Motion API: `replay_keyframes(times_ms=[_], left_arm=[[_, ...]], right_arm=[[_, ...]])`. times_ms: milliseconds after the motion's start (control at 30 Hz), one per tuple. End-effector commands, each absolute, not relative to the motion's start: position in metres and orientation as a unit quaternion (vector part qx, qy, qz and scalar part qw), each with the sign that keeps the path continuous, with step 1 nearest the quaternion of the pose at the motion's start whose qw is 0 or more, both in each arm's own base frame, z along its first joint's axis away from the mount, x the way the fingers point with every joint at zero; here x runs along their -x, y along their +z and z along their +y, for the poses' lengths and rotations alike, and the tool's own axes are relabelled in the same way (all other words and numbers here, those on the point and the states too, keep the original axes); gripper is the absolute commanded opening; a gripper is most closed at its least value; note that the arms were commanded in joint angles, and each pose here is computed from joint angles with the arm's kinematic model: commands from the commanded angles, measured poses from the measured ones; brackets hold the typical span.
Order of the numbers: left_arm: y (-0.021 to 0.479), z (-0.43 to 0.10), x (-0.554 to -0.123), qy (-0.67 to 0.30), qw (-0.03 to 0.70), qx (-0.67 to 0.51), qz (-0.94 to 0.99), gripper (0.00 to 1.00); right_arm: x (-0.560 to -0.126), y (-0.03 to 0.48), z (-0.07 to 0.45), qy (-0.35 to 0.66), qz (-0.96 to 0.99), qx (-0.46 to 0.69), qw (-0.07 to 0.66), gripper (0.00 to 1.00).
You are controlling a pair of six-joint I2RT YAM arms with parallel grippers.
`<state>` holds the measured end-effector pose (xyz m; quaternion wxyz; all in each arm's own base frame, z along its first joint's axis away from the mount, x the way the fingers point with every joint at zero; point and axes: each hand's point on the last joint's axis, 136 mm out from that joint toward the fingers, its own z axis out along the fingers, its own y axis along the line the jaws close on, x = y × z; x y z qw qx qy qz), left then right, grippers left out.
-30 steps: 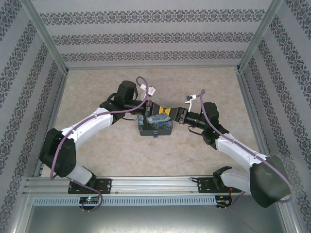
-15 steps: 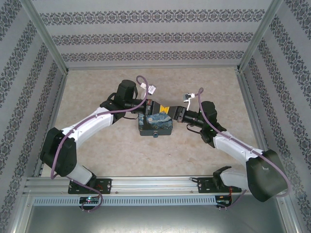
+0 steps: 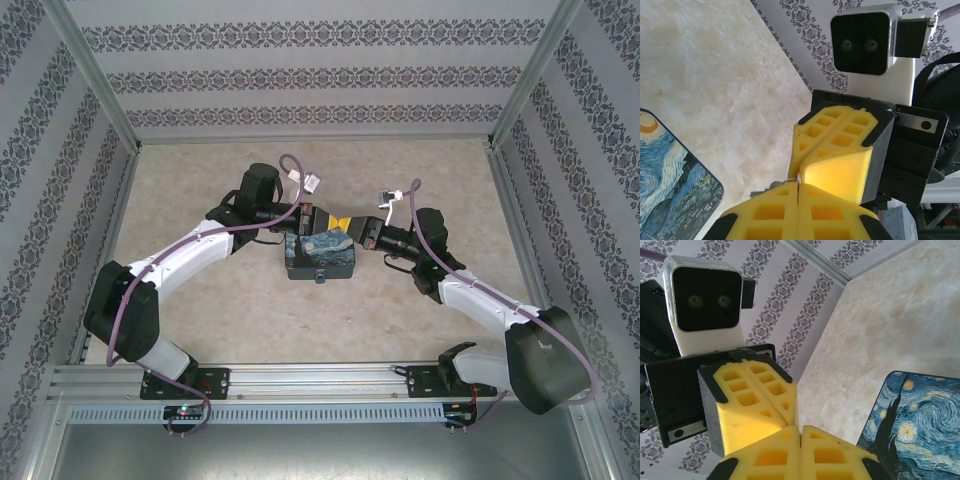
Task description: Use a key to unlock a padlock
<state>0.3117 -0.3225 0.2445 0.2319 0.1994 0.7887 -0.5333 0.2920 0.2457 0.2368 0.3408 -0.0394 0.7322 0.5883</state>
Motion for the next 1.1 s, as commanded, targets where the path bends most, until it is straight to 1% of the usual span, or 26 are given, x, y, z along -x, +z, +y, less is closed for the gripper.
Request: replay_keyframes(times_ms=[0,67,100,133,200,233,367,500,633,867,967,1067], left_arm=[[0.259,-0.333,-0.317,-0.552,0.242,-0.209,0.77,0.05],[0.259,-0.331,-0.323,-0.548,0.249,-0.192,0.775,0.26],[0.258,-0.33,-0.326,-0.543,0.253,-0.177,0.781,0.41],[0.258,-0.327,-0.331,-0.537,0.26,-0.159,0.787,0.54],[0.26,-0.322,-0.34,-0.537,0.272,-0.12,0.79,0.68],[0.262,-0.32,-0.344,-0.54,0.28,-0.097,0.788,0.71],[0.267,-0.311,-0.358,-0.572,0.292,0.009,0.767,0.73],[0.256,-0.294,-0.369,-0.594,0.294,0.128,0.738,0.73],[0.248,-0.292,-0.367,-0.61,0.29,0.187,0.713,0.7],[0.243,-0.297,-0.363,-0.613,0.299,0.228,0.695,0.59],[0.245,-0.298,-0.363,-0.618,0.303,0.233,0.687,0.48],[0.244,-0.302,-0.364,-0.621,0.299,0.234,0.686,0.44]], right_arm=[[-0.29,0.256,0.252,0.608,0.708,0.058,0.355,0.0],[-0.292,0.253,0.251,0.607,0.71,0.046,0.353,0.0],[-0.294,0.251,0.249,0.604,0.712,0.035,0.356,0.0],[-0.297,0.248,0.247,0.6,0.716,0.017,0.356,0.0],[-0.303,0.239,0.24,0.591,0.722,-0.019,0.359,0.0],[-0.307,0.235,0.237,0.587,0.725,-0.04,0.359,0.0],[-0.315,0.224,0.227,0.571,0.727,-0.1,0.368,0.0],[-0.319,0.219,0.222,0.558,0.722,-0.15,0.38,0.0],[-0.32,0.218,0.222,0.548,0.717,-0.192,0.387,0.0],[-0.321,0.22,0.232,0.545,0.711,-0.215,0.389,0.0],[-0.321,0.219,0.235,0.545,0.711,-0.217,0.388,0.0],[-0.322,0.219,0.235,0.544,0.71,-0.221,0.389,0.0]])
